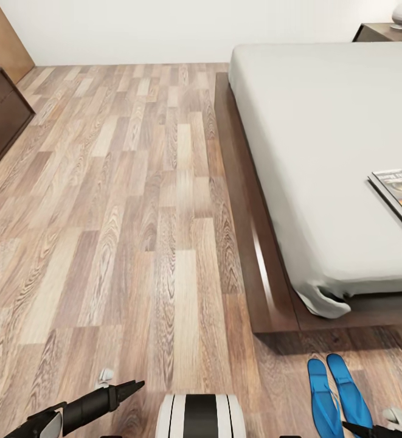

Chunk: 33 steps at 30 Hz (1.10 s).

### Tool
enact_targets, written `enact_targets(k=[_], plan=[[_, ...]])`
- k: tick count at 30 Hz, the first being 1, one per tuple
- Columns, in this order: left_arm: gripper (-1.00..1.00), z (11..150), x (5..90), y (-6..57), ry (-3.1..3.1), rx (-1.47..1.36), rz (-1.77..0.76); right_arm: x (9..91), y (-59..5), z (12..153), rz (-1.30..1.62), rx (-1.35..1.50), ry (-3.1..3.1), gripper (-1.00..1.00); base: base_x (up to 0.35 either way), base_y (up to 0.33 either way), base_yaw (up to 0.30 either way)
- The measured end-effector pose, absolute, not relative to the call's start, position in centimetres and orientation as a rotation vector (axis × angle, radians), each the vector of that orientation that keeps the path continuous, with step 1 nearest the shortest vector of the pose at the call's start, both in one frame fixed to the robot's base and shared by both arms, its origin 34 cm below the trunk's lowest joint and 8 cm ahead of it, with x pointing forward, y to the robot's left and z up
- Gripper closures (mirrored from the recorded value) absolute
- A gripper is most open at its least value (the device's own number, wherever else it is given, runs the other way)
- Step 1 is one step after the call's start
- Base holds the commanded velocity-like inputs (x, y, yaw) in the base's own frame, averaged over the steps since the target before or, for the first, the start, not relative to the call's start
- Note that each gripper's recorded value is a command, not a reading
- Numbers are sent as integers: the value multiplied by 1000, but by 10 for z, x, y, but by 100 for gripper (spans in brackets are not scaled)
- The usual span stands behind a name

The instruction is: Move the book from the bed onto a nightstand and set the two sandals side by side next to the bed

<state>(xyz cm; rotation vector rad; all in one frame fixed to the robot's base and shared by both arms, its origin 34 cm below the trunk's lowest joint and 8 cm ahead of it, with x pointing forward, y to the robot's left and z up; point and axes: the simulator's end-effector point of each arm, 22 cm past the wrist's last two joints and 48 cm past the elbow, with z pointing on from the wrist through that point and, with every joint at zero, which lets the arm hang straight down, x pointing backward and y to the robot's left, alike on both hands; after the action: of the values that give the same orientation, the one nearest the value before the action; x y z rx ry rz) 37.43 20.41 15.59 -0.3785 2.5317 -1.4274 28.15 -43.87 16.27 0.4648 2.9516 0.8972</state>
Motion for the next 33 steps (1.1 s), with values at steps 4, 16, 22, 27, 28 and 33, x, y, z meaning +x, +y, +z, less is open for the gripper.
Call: enact_targets(k=[4,16,22,27,28,33], plan=[[-100,161,380,203,2518,-365,-1426,286,-439,166,895,460,2937,-100,0,0,0],[-100,178,396,204,2479,-330,-1419,300,-439,178,889,432,2898,-100,0,0,8],[-100,187,404,204,2456,-308,-1413,309,-439,185,890,415,2872,-100,0,0,153],[-100,195,411,204,2440,-290,-1409,315,-438,190,889,403,2852,-100,0,0,57],[-100,196,412,204,2436,-287,-1408,317,-438,191,889,400,2849,-100,0,0,22],[-100,198,413,204,2433,-284,-1408,318,-438,192,888,398,2846,-100,0,0,5]])
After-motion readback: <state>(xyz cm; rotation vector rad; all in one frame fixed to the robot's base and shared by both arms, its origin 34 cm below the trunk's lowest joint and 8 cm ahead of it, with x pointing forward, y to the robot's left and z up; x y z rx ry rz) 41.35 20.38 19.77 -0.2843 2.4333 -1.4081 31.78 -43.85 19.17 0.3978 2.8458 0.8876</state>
